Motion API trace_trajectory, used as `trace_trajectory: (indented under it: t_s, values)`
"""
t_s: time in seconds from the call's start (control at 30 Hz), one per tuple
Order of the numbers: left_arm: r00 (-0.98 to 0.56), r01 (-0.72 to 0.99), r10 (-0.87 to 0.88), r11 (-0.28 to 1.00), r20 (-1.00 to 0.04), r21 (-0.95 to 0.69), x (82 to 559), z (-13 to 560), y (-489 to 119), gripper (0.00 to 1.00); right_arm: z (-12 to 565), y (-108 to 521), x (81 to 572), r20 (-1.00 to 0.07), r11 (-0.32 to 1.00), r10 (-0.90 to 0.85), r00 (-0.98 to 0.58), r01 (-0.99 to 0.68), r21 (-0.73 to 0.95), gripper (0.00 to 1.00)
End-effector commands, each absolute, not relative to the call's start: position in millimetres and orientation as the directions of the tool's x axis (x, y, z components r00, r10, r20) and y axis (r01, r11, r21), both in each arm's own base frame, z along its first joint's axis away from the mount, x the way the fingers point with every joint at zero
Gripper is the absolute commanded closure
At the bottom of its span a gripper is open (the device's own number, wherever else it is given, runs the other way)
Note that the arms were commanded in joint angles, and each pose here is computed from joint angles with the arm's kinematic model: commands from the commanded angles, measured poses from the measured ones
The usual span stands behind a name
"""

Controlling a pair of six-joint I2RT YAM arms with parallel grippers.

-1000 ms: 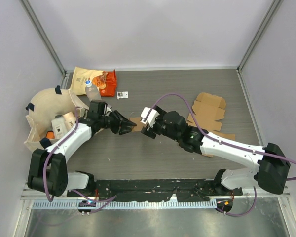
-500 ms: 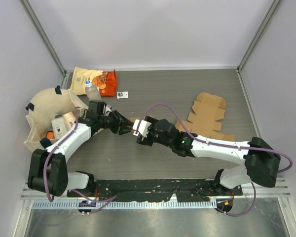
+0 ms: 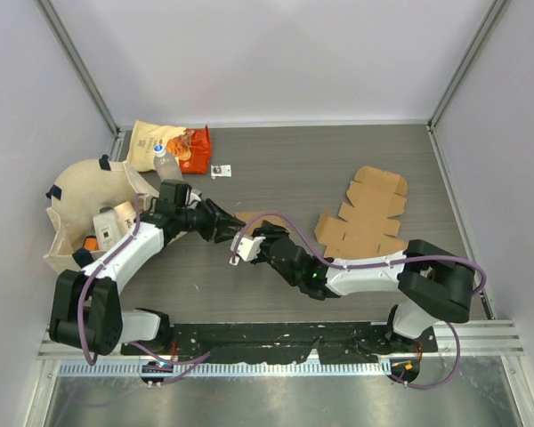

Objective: Fold the paper box

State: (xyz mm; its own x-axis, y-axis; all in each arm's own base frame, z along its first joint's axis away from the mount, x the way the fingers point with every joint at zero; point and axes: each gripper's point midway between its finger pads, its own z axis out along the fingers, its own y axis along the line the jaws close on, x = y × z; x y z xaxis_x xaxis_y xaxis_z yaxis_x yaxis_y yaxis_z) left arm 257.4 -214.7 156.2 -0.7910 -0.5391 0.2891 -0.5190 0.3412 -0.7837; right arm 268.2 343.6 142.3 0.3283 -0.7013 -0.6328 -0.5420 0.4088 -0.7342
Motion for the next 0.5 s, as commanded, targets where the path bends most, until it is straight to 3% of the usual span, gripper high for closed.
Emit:
trace_trajectory:
  t_s: [0.0,0.03,0.07,0.1,0.13,0.23,0.33,0.47]
  values:
    - [-0.813,-0.475,-0.52,0.329,0.263,-0.816,254.9,171.1,-214.1,0.89,181.2,342.8,271.2,-0.673,0.513,-0.643,0.366,-0.447,-0.733,0.6]
    - [-0.82,-0.457,-0.518,0.339,0.242,-0.822,256.0,173.8,-213.6,0.88,182.5,344.2,268.1,-0.677,0.511,-0.639,0.366,-0.455,-0.729,0.63]
    - [-0.827,-0.437,-0.52,0.353,0.215,-0.828,255.9,176.6,-212.1,0.81,178.7,343.5,266.4,-0.67,0.497,-0.651,0.357,-0.466,-0.732,0.65]
    - [-0.851,-0.372,-0.505,0.385,0.145,-0.845,256.8,179.4,-210.6,0.75,178.6,345.6,263.8,-0.679,0.498,-0.644,0.352,-0.481,-0.722,0.67]
    - [-0.847,-0.323,-0.527,0.416,0.064,-0.85,265.7,184.9,-205.5,0.61,180.0,346.2,260.4,-0.687,0.494,-0.638,0.349,-0.499,-0.712,0.69]
    - [-0.834,-0.19,-0.528,0.55,-0.163,-0.813,273.3,194.2,-186.7,0.4,168.0,349.3,247.9,-0.707,0.449,-0.645,0.289,-0.605,-0.657,0.73]
    - [-0.789,-0.047,-0.501,0.627,-0.356,-0.778,279.2,210.9,-174.4,0.27,157.8,346.8,228.3,-0.731,0.405,-0.65,0.21,-0.717,-0.567,0.75]
    - [-0.694,0.148,-0.469,0.649,-0.546,-0.746,280.1,238.4,-169.3,0.27,135.2,327.5,201.8,-0.689,0.339,-0.723,0.061,-0.837,-0.429,0.75]
